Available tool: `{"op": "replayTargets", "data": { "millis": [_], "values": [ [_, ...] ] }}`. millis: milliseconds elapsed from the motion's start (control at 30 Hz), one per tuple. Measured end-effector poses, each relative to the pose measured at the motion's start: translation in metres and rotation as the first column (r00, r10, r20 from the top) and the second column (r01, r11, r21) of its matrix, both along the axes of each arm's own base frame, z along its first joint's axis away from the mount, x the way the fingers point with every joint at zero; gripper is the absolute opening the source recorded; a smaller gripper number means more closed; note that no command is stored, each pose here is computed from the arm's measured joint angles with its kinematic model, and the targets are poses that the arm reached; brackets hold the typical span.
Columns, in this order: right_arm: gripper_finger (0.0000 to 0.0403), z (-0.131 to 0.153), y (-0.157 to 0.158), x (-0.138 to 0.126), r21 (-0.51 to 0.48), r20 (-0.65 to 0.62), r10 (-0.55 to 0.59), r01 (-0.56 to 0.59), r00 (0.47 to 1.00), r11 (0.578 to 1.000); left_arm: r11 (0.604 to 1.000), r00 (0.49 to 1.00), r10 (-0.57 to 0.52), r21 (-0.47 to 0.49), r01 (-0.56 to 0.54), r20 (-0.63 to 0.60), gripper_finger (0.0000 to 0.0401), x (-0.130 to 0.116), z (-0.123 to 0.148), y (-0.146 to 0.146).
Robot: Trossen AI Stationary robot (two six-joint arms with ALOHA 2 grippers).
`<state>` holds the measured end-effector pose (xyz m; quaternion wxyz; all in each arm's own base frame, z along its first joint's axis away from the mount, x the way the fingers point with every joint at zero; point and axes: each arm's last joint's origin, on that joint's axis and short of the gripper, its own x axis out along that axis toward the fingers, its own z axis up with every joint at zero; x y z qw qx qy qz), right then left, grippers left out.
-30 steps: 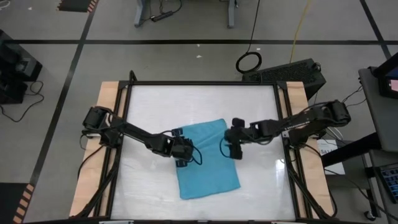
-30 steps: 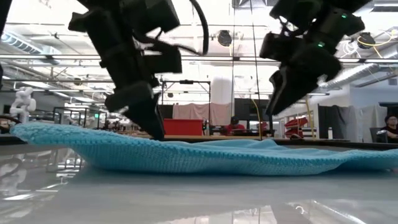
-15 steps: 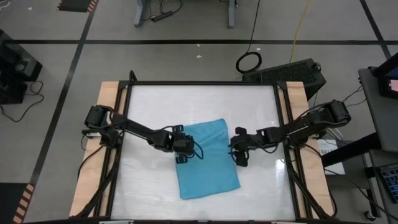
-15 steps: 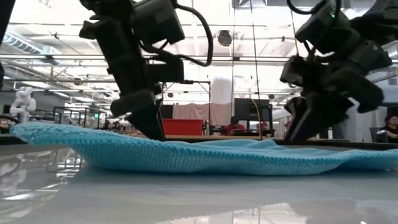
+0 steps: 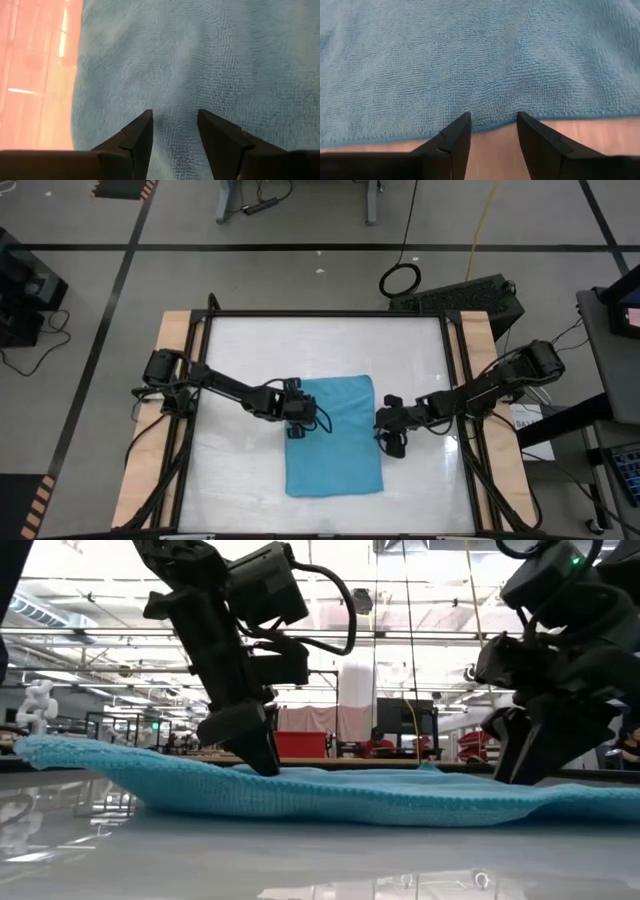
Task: Roll towel
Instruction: Fold the blue microfiber towel
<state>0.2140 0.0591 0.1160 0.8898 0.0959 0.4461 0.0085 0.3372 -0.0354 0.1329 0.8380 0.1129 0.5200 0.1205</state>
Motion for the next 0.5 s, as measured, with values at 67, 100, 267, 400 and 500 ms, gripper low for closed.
{"op": "replayTargets", "data": {
  "millis": [67,100,267,400,500],
  "values": [
    [0.0153,-0.001,0.001,-0.001,-0.013,-0.009,-0.012,0.012,1.0,1.0,0.999,1.0,0.01,0.032,-0.009,-0.013,0.0164,0.001,0.005,0.001],
    [0.0153,0.0,0.001,-0.001,-0.02,-0.01,-0.013,0.013,1.0,1.0,0.999,1.0,0.011,0.053,-0.01,-0.017,0.0164,0.001,0.009,0.0],
    [0.0153,0.009,0.005,0.001,-0.072,0.019,0.021,-0.019,1.0,0.997,0.991,0.997,-0.001,0.136,-0.009,0.074,0.0164,0.002,0.039,-0.009],
    [0.0153,0.029,0.011,0.006,-0.085,0.115,0.084,-0.074,0.99,0.994,0.989,0.987,-0.041,0.147,0.017,0.158,0.0164,-0.003,0.064,-0.02],
    [0.0153,0.039,0.022,0.005,-0.098,0.16,0.165,-0.15,0.973,0.984,0.993,0.979,-0.103,0.077,0.091,0.175,0.0164,-0.01,0.076,-0.033]
  ]
}}
